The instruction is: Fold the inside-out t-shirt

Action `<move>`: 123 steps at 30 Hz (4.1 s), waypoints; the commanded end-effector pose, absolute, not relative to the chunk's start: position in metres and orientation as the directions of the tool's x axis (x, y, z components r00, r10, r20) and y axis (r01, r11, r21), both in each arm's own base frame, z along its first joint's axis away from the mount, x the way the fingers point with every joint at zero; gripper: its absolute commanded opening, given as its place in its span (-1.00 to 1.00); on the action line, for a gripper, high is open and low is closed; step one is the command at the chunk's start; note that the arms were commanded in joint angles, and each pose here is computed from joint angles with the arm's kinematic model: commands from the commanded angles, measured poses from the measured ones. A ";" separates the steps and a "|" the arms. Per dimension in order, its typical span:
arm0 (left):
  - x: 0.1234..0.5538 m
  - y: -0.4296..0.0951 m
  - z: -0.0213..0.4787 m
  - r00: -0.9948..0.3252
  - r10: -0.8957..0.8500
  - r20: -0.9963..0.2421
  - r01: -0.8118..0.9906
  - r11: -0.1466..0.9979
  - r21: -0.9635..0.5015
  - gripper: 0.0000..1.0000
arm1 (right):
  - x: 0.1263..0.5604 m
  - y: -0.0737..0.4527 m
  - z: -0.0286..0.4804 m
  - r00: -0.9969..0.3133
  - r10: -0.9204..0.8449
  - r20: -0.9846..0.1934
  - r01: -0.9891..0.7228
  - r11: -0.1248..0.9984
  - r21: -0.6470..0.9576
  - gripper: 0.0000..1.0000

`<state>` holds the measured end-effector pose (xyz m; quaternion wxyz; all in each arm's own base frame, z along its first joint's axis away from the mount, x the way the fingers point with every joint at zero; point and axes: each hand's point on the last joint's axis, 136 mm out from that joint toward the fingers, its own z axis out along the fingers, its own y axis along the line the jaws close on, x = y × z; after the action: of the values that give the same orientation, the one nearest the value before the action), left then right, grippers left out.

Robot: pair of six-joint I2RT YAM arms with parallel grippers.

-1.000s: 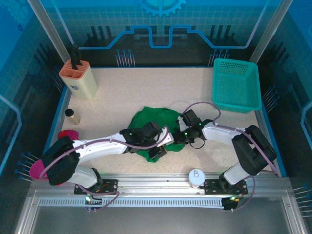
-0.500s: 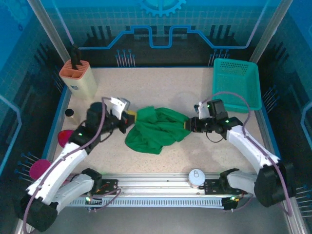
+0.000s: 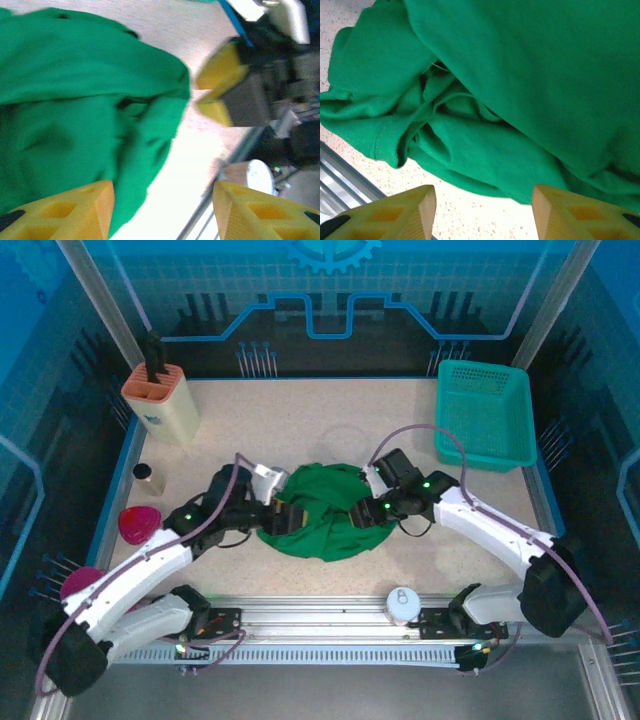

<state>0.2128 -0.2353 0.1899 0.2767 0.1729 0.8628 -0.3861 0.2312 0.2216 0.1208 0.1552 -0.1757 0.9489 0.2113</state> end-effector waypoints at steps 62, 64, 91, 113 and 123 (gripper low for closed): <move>0.175 -0.238 0.238 -0.752 -0.001 -0.659 0.520 0.613 -0.594 -1.00 | 0.322 0.233 0.109 -0.664 0.005 -0.748 -0.151 0.979 0.141 0.39; 0.179 -0.234 0.255 -0.729 -0.036 -0.683 0.529 0.604 -0.596 -1.00 | 0.314 0.208 0.122 -0.671 0.113 -0.732 0.047 0.993 0.110 0.40; 0.200 -0.258 0.277 -0.685 0.061 -0.726 0.639 0.529 -0.559 -1.00 | 0.222 0.147 0.106 -0.834 0.445 -0.327 0.342 0.881 0.326 0.04; 0.200 -0.264 0.289 -0.687 0.052 -0.725 0.649 0.492 -0.580 -1.00 | 0.266 0.201 0.094 -0.825 0.428 -0.370 0.246 0.860 0.447 -0.07; 0.227 -0.247 0.338 -0.547 -0.030 -0.836 0.697 0.537 -0.476 -1.00 | 0.293 0.198 0.184 -0.770 0.448 -0.453 0.139 0.812 0.567 -1.00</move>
<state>0.2141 -0.2541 0.2799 0.3355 0.2010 0.8152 -0.4271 0.2741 0.1907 0.1144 0.2410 0.1854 0.9306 0.2040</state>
